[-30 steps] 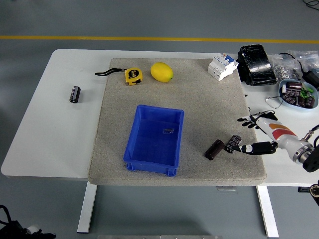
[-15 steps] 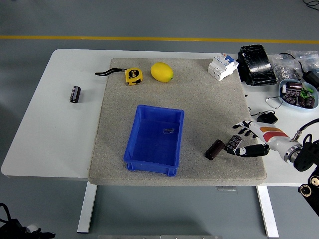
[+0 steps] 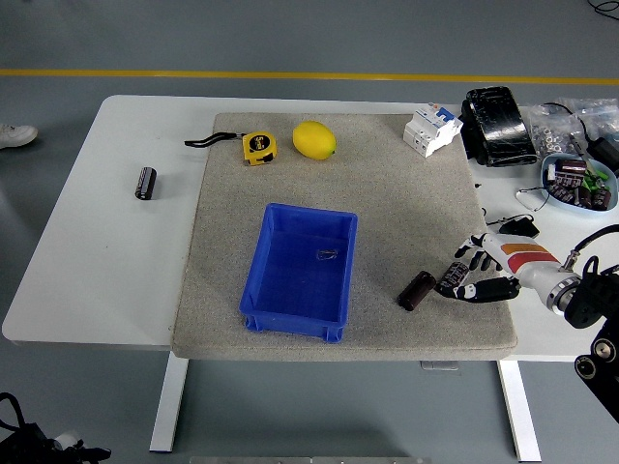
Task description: Pick up the battery,place it into the box
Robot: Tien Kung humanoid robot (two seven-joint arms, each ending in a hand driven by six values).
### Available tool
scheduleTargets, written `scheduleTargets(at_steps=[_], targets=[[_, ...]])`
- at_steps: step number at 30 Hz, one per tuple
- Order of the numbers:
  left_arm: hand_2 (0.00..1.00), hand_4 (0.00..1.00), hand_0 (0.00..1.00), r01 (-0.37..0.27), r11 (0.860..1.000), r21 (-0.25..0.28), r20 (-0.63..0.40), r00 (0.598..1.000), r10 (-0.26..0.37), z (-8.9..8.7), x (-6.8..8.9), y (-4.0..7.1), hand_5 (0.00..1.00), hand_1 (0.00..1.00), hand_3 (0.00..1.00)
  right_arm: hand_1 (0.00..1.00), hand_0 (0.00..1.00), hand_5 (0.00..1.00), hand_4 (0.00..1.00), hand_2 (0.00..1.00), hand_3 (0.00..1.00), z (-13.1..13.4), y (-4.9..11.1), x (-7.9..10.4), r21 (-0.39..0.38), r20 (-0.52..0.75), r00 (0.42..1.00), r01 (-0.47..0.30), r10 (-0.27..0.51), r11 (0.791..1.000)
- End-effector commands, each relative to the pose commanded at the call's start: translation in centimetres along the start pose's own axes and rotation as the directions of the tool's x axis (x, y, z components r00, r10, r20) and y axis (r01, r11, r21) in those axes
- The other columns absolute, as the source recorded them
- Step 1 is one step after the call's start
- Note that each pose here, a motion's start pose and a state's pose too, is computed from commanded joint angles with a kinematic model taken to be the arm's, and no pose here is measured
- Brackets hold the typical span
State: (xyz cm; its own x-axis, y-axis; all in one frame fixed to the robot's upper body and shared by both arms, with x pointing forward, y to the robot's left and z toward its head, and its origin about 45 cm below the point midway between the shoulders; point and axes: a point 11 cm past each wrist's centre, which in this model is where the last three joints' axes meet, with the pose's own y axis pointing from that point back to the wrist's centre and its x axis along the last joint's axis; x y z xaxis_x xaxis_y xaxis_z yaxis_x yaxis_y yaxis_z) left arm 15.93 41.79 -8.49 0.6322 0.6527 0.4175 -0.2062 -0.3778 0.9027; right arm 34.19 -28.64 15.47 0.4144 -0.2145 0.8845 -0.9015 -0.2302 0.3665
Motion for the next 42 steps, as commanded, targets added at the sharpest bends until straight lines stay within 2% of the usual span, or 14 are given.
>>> scheduleTargets(at_steps=[21,22,27,28,42], targets=[[0.612,0.592,0.555,0.004,1.0,-0.007,-0.006,1.0,-0.004,0.3,-0.1,0.0,0.654,0.515,0.605,0.458,0.388,0.557,0.998,0.489,0.646,-0.8,-0.9,-0.5,-0.008,-0.036,0.999,0.011,-0.011,1.0],[0.61,0.592,0.552,0.004,1.0,-0.008,-0.006,1.0,-0.004,0.3,-0.1,0.0,0.654,0.515,0.605,0.399,0.326,0.538,0.998,0.448,0.583,-0.8,-0.9,-0.5,-0.008,-0.038,0.999,0.011,-0.011,1.0],[0.61,0.592,0.552,0.004,1.0,-0.01,-0.005,1.0,-0.004,0.5,0.0,0.1,0.654,0.515,0.605,0.399,0.326,0.538,0.998,0.448,0.583,-0.7,-1.0,-0.4,-0.021,-0.042,0.999,-0.005,0.004,1.0],[0.609,0.592,0.553,0.004,1.0,-0.01,-0.006,1.0,-0.004,0.5,0.0,0.1,0.653,0.514,0.604,0.373,0.289,0.473,0.998,0.4,0.494,-0.6,-1.0,-0.4,-0.024,-0.043,0.999,-0.007,0.006,1.0],[0.608,0.591,0.553,0.005,1.0,-0.015,-0.006,1.0,-0.005,0.6,0.0,0.1,0.653,0.514,0.606,0.339,0.254,0.462,0.998,0.377,0.444,-0.5,-1.3,-0.8,-0.031,-0.04,0.999,-0.002,0.001,1.0]])
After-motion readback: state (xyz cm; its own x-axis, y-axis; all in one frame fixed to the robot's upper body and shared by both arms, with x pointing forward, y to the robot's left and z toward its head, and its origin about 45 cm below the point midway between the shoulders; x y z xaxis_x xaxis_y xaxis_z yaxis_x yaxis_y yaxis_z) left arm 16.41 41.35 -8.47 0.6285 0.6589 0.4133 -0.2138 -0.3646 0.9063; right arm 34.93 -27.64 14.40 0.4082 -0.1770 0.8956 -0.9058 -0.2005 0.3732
